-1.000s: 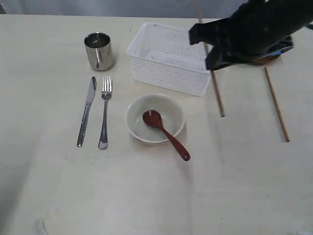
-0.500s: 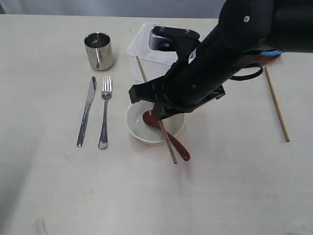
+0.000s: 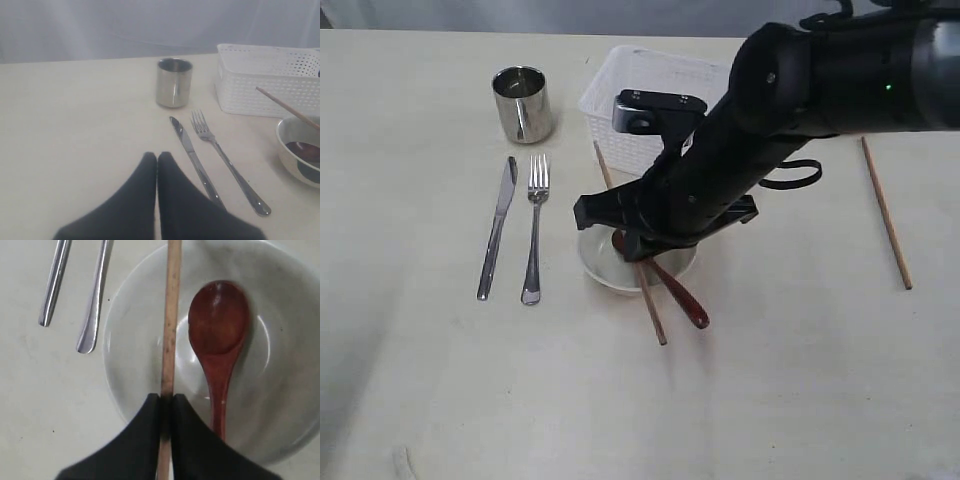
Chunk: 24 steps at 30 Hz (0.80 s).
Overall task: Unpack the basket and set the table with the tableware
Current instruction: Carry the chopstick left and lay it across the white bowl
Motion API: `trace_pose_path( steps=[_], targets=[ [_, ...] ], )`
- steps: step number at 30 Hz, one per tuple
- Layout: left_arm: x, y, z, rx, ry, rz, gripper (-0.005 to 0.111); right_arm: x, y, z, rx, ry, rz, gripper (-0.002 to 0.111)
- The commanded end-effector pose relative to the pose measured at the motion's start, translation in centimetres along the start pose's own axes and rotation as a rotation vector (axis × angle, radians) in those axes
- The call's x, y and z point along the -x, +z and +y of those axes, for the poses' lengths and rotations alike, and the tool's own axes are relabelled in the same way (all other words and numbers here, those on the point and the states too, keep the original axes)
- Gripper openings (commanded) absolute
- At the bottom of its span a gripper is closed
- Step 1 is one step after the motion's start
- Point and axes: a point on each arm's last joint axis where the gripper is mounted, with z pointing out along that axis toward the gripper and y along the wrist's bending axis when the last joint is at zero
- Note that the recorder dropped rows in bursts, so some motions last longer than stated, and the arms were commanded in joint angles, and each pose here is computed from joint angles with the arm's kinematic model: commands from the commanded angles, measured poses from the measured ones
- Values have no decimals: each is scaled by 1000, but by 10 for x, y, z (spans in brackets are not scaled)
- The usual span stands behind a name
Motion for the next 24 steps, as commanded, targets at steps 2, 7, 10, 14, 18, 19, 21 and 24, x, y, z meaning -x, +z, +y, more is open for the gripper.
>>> trace_pose_path(
  steps=[2, 7, 10, 14, 18, 19, 21, 24],
  targets=[
    [-1, 0, 0, -5, 3, -1, 0, 1, 4, 0, -1, -2, -14, -1],
    [-1, 0, 0, -5, 3, -1, 0, 3, 4, 0, -1, -2, -33, -1],
    [-1, 0, 0, -5, 3, -1, 0, 4, 4, 0, -1, -2, -39, 0],
    [-1, 0, 0, -5, 3, -1, 0, 4, 4, -1, -3, -4, -41, 0],
    [-1, 0, 0, -5, 3, -1, 0, 5, 4, -1, -5, -8, -49, 0],
    [-1, 0, 0, -5, 3, -1, 0, 5, 5, -1, -6, -7, -50, 0],
    [-1, 0, 0, -5, 3, -1, 0, 4, 11, -3, -10, 0, -33, 0],
    [-1, 0, 0, -5, 3, -1, 0, 3, 13, -3, -8, 9, -23, 0]
  ],
)
